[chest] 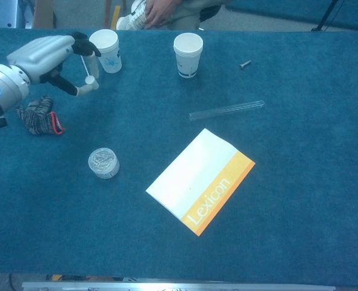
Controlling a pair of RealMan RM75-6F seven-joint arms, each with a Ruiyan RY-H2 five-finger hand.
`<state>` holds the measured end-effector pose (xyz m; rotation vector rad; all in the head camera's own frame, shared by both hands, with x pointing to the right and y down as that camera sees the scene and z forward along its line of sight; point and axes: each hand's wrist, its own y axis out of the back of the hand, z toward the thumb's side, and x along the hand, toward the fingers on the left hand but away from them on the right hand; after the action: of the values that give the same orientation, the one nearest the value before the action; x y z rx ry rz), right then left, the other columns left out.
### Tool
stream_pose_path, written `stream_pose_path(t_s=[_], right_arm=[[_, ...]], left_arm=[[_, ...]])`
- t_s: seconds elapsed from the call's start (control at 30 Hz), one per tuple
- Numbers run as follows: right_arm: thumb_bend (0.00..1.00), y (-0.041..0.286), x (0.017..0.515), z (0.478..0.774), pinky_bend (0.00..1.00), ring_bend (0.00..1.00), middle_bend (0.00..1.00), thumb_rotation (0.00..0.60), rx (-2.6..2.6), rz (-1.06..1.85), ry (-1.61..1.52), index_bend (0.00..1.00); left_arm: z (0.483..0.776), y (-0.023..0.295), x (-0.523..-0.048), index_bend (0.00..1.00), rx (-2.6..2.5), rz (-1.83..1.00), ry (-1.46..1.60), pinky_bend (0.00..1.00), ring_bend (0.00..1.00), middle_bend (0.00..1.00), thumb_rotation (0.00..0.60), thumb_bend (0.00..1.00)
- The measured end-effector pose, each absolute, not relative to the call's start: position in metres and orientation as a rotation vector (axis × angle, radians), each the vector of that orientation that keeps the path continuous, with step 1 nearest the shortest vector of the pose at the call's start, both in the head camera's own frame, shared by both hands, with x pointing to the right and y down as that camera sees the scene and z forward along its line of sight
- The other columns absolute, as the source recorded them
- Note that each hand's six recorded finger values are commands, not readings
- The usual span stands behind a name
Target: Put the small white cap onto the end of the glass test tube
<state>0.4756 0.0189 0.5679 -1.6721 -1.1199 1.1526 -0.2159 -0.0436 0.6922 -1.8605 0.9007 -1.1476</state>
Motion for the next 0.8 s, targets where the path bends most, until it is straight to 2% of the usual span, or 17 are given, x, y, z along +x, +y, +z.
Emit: stream_pose_path(t_s=[0.47, 0.8], right_arm=[[0.27, -0.001, 0.370, 0.611, 0.40, 0.24, 0.33, 0.600, -1.883, 1.042, -0.783, 0.42], [0.27, -0.011, 0.328, 0.636, 0.40, 0.25, 0.33, 0.600, -1.898, 1.026, -0.658, 0.45]], left_arm=[[0.651, -0.019, -0.251, 0.54, -1.752, -1.182, 0.875, 0.00, 0.00, 0.22, 0.600, 0.35], [0.633, -0.006, -0.269, 0.55, -1.712, -1.209, 0.869, 0.00, 0.00, 0.22, 0.600, 0.35]])
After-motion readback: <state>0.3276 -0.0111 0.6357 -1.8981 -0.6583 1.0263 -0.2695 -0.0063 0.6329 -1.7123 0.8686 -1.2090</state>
